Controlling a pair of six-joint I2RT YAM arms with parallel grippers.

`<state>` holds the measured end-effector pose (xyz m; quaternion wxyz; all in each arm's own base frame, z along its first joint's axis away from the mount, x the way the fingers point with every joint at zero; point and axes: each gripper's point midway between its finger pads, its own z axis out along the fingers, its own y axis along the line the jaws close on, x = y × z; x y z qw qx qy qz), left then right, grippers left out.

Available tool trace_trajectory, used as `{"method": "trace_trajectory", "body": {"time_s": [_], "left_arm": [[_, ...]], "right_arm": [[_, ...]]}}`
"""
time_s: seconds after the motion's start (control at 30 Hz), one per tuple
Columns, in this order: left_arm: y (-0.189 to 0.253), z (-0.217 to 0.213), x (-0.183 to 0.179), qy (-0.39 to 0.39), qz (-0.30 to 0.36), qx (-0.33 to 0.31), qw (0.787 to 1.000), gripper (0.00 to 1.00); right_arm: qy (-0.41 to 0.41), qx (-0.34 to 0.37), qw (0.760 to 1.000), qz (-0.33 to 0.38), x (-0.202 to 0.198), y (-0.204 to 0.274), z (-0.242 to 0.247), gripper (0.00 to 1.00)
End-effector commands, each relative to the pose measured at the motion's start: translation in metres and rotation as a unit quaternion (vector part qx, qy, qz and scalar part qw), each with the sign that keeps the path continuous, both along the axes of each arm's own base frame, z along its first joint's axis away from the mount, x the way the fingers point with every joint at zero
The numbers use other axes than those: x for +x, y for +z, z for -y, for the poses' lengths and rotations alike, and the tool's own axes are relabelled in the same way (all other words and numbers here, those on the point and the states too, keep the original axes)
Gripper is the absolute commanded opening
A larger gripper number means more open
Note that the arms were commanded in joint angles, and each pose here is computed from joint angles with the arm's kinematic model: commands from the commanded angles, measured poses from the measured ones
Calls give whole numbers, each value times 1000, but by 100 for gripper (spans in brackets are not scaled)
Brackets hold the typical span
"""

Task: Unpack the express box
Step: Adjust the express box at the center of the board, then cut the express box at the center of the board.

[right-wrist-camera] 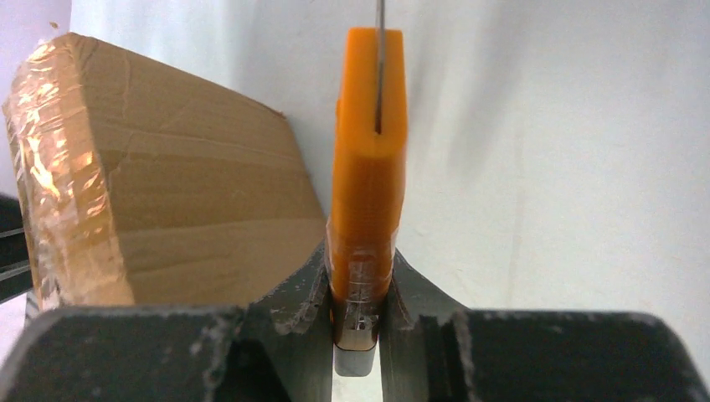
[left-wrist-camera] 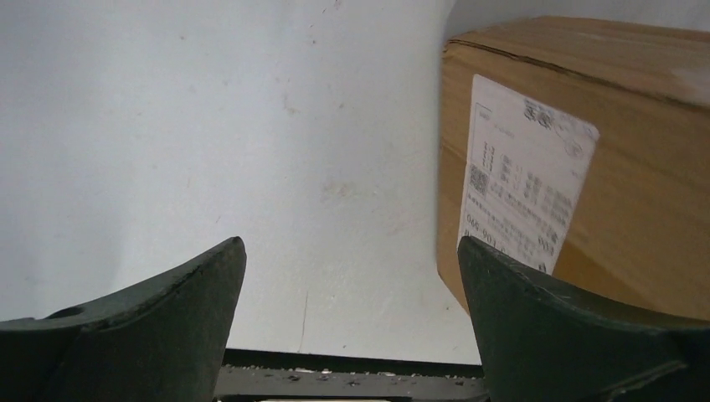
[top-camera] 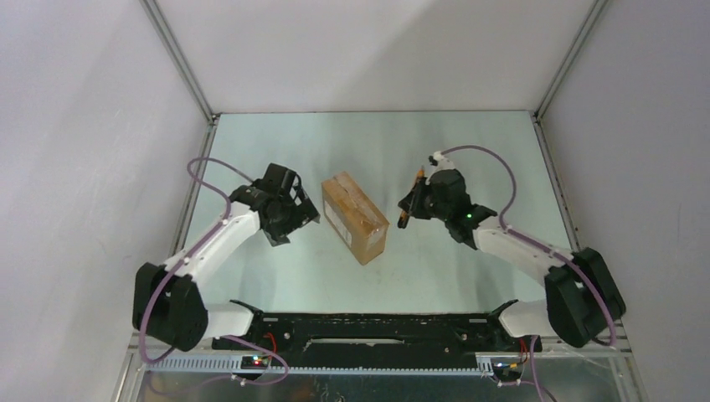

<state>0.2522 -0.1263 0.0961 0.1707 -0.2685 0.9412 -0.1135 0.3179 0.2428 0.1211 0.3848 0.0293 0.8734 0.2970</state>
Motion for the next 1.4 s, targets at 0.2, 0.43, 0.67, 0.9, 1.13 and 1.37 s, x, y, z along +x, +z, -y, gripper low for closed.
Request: {"method": "trace_trajectory", "body": {"time_s": [0.2, 0.43, 0.67, 0.9, 1.13, 1.37], "left_arm": [[165, 14, -7, -103, 216, 6, 971, 100], [266, 97, -36, -301, 362, -173, 865, 100], [296, 146, -70, -409, 397, -245, 784, 98], [290, 181, -95, -467, 390, -303, 734, 96], [282, 197, -111, -499, 372, -335, 707, 89], [273, 209, -118, -511, 352, -359, 697, 71]], "right_arm": [[170, 37, 983, 55, -86, 72, 12, 0], [403, 137, 899, 103, -192, 130, -27, 0], [496, 197, 838, 114, -238, 173, -41, 0], [515, 227, 819, 109, -249, 192, -49, 0], [516, 244, 812, 119, -248, 208, -56, 0], [512, 247, 815, 117, -245, 214, -59, 0]]}}
